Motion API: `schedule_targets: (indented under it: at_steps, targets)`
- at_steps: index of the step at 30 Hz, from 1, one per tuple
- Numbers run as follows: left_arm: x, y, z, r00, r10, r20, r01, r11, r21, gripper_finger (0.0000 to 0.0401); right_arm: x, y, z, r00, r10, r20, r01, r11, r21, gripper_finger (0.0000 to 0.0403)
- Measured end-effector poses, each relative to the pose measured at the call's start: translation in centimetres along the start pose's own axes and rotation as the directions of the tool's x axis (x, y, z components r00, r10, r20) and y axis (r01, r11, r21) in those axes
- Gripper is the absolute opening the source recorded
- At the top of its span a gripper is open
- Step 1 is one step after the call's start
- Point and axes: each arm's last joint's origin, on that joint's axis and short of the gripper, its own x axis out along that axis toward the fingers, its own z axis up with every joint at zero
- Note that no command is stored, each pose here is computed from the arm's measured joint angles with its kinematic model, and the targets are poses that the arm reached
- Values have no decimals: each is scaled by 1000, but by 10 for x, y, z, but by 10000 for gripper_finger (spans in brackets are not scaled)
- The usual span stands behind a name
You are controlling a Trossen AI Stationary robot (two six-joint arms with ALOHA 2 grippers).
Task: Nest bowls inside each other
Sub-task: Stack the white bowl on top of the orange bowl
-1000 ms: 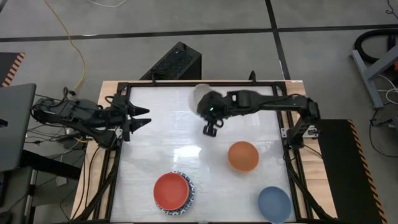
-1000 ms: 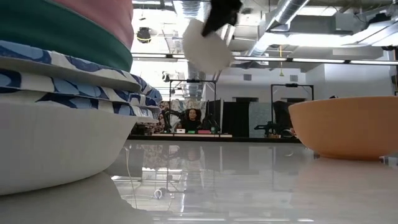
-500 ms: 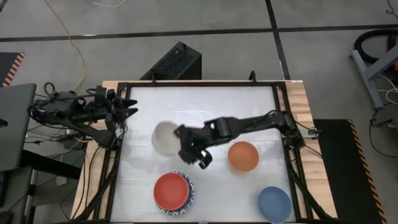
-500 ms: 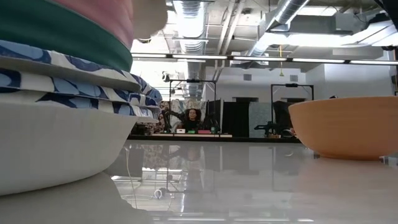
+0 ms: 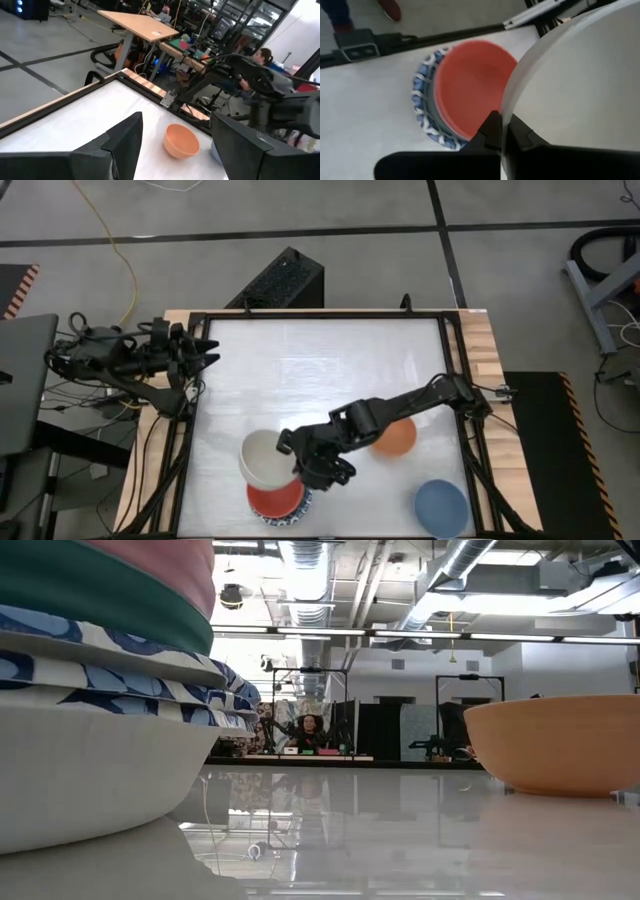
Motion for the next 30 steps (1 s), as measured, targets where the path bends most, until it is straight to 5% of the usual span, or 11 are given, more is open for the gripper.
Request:
schedule_targets:
  at_steps: [30]
  targets:
    - [0, 5, -6, 997, 75, -34, -74, 997, 36, 221, 48, 32, 1, 988, 100, -115, -122, 972, -200, 10]
